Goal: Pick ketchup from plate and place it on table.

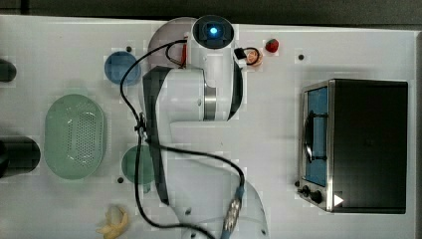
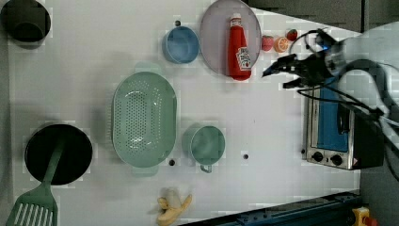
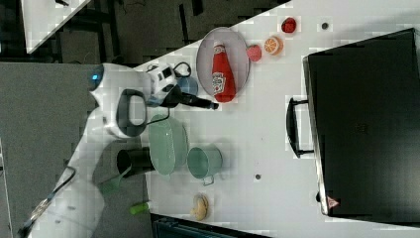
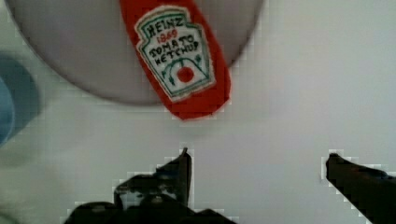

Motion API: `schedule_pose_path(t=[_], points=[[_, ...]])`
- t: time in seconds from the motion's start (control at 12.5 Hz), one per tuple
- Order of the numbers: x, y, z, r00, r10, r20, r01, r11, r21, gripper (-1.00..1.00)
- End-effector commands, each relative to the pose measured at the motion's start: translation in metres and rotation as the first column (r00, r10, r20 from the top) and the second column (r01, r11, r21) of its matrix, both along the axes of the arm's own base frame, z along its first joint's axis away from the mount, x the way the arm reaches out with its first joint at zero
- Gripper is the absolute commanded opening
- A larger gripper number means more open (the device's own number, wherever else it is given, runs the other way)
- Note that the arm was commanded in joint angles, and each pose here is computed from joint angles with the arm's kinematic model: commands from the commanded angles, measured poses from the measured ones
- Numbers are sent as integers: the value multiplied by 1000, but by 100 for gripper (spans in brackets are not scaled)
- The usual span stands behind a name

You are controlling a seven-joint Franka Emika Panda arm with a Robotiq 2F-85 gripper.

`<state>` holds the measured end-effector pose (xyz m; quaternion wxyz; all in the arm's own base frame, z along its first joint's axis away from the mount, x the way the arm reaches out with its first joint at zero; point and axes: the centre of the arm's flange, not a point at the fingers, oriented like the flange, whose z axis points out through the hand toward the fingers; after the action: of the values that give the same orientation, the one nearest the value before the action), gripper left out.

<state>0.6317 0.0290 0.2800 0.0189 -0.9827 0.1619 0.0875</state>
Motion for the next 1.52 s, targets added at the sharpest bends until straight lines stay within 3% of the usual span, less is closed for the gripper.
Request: schedule_pose_path(t=[0.08,0.88,1.28,1.36,1.52], points=[[28,8,17,952,272,140,-271,962,-27,100],[81,31,-90,926,334,179,-333,942,-32,100],[89,29,-123,917,356,179,-352,934,-54,100],[88,29,-128,917,355,180,-352,935,-53,93],[91,31,-126,913,355,198,-351,935,-56,43]])
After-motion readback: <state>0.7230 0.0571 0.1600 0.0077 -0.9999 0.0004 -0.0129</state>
